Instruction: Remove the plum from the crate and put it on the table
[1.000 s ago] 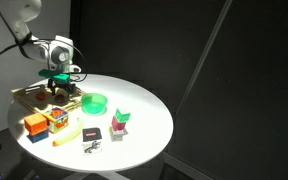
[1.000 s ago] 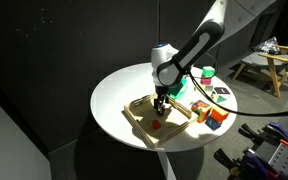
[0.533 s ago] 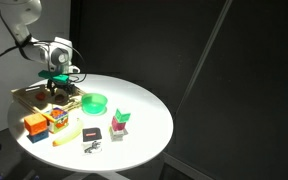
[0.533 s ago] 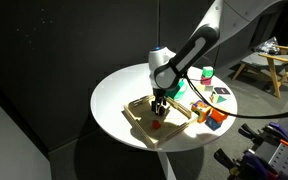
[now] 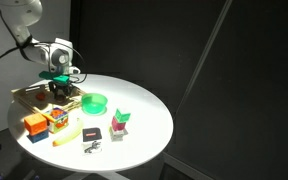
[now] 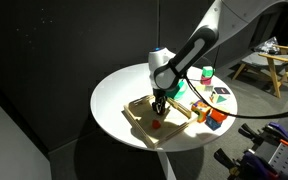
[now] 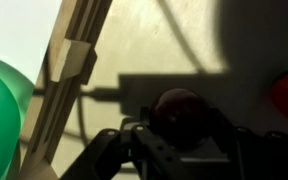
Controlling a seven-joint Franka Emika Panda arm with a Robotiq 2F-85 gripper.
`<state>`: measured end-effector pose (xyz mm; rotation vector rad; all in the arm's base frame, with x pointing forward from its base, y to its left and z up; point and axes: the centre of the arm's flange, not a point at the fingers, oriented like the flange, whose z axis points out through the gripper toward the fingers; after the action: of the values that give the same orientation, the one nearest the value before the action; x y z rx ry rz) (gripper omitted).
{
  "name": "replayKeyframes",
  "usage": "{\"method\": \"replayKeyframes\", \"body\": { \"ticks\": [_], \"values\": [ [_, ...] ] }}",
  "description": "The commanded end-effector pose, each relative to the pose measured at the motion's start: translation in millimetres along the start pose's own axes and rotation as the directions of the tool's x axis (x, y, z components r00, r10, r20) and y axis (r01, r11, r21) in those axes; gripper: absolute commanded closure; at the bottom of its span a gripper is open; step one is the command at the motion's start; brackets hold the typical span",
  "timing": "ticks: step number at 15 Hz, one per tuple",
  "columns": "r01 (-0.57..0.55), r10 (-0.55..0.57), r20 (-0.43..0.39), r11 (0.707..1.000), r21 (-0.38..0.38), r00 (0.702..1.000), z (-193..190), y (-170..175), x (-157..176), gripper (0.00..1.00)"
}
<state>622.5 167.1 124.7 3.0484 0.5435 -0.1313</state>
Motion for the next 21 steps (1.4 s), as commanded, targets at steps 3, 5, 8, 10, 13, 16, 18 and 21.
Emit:
{"method": "replayKeyframes", "body": {
  "ticks": [3, 5, 8, 10, 13, 16, 18, 21],
  "values": [
    [-0.047, 0.047, 0.026, 0.999, -0.006, 0.999, -17.0, -1.3, 0.7, 0.65],
    [-0.058, 0.058, 0.032, 0.998, -0.003, 0.998, -25.6, -2.6, -1.9, 0.65],
    [-0.077, 0.077, 0.035, 0.997, -0.011, 0.996, -41.2, -3.7, -5.1, 0.65],
    [-0.11, 0.11, 0.04, 0.994, -0.017, 0.993, -52.8, -4.0, -7.8, 0.65],
    [-0.159, 0.16, 0.045, 0.987, -0.025, 0.986, -69.4, -3.9, -12.6, 0.65],
    [-0.21, 0.212, 0.046, 0.977, -0.034, 0.976, -85.8, -2.0, -20.7, 0.65],
    [-0.244, 0.246, 0.042, 0.969, -0.036, 0.968, -96.4, 1.6, -28.9, 0.65],
    [-0.298, 0.3, 0.036, 0.954, -0.033, 0.953, -109.7, 8.7, -41.4, 0.65]
  ]
}}
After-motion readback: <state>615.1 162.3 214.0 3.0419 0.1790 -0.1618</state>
